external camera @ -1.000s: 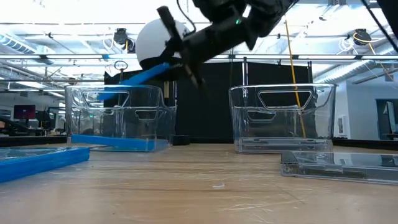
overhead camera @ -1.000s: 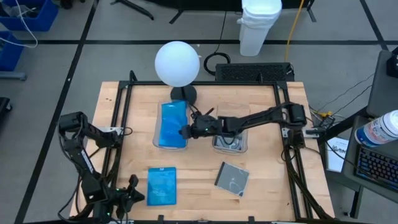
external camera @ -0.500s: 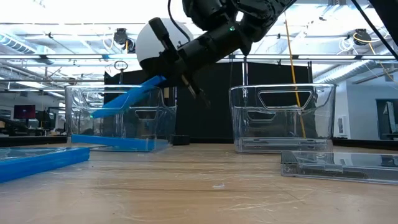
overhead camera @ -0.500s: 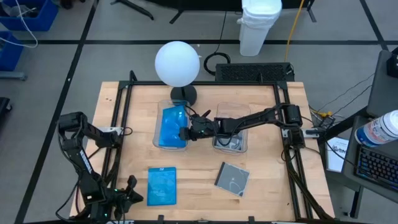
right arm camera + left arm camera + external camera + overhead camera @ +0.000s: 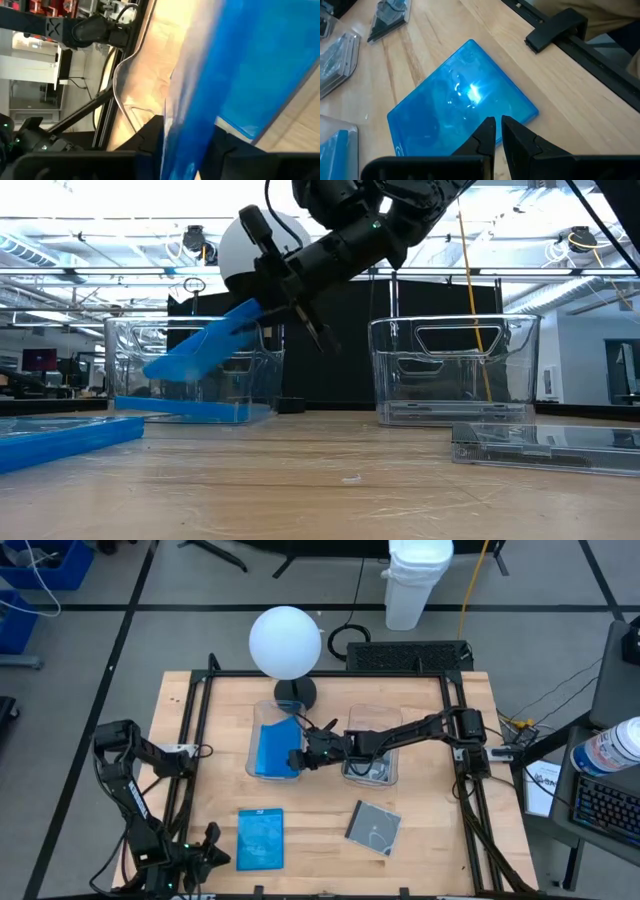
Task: Pick & place jewel cases by type
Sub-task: Put the blue CD case into the left transparent bin
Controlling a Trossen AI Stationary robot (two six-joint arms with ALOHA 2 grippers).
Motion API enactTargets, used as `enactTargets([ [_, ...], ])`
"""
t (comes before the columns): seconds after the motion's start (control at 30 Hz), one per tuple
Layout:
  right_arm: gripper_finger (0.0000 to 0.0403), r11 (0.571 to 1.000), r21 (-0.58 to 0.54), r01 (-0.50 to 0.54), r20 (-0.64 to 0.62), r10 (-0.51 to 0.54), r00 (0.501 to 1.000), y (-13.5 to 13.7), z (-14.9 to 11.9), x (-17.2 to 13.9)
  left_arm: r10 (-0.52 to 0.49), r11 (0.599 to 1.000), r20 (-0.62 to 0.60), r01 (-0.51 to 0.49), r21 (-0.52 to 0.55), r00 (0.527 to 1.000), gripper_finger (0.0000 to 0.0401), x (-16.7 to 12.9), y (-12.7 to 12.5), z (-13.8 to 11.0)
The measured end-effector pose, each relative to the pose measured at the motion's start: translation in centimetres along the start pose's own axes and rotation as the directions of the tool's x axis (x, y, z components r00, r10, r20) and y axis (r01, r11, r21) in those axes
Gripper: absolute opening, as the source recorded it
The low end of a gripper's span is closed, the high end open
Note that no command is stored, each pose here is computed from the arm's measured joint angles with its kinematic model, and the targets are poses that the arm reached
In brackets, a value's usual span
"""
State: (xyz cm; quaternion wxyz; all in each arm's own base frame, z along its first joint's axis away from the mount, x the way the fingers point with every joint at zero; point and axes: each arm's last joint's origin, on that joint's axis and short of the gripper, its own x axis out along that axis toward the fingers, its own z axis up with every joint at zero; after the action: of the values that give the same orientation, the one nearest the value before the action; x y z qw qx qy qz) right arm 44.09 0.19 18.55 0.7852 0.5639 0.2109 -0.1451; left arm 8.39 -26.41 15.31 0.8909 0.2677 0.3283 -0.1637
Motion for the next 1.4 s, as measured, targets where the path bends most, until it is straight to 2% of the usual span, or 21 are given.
enactTargets([
  [0.27,0.0143,1.0,-0.019,-0.02,-0.022,0.02,1.0,0.2,-0.2,0.0,0.007,0.999,-0.02,-0.007,0.033,1.0,0.0037,0.0,0.1,-0.2],
  [0.5,0.0173,0.999,-0.041,-0.016,-0.034,0.014,0.999,0.4,-0.7,-0.1,0.004,0.999,-0.031,-0.003,0.042,1.0,0.0037,0.0,0.1,-0.3],
  [0.7,0.0178,0.997,-0.082,-0.009,-0.072,0.003,0.997,0.2,-1.0,-0.1,0.003,0.999,-0.033,-0.001,0.047,0.999,0.0037,0.0,0.1,-0.3],
  [0.8,0.0178,0.993,-0.113,0.032,-0.112,-0.044,0.993,-0.1,-1.2,-0.1,0.003,0.999,-0.035,-0.001,0.049,0.999,0.0037,0.0,0.1,-0.4],
  [1.03,0.0177,0.957,-0.268,0.11,-0.133,-0.15,0.98,0.9,-0.9,-0.5,0.01,0.999,-0.041,-0.008,0.046,0.999,0.0037,0.2,0.3,-0.3],
  [1.2,0.0178,0.935,-0.345,0.085,-0.113,-0.131,0.985,2.0,-0.6,-0.6,0.018,0.999,-0.051,-0.016,0.041,0.999,0.0037,0.6,0.7,-0.2],
  [1.4,0.0177,0.907,-0.412,0.086,-0.118,-0.147,0.982,1.9,-0.6,-0.6,0.008,1.0,-0.073,-0.007,0.017,0.997,0.0037,1.0,1.1,0.0],
])
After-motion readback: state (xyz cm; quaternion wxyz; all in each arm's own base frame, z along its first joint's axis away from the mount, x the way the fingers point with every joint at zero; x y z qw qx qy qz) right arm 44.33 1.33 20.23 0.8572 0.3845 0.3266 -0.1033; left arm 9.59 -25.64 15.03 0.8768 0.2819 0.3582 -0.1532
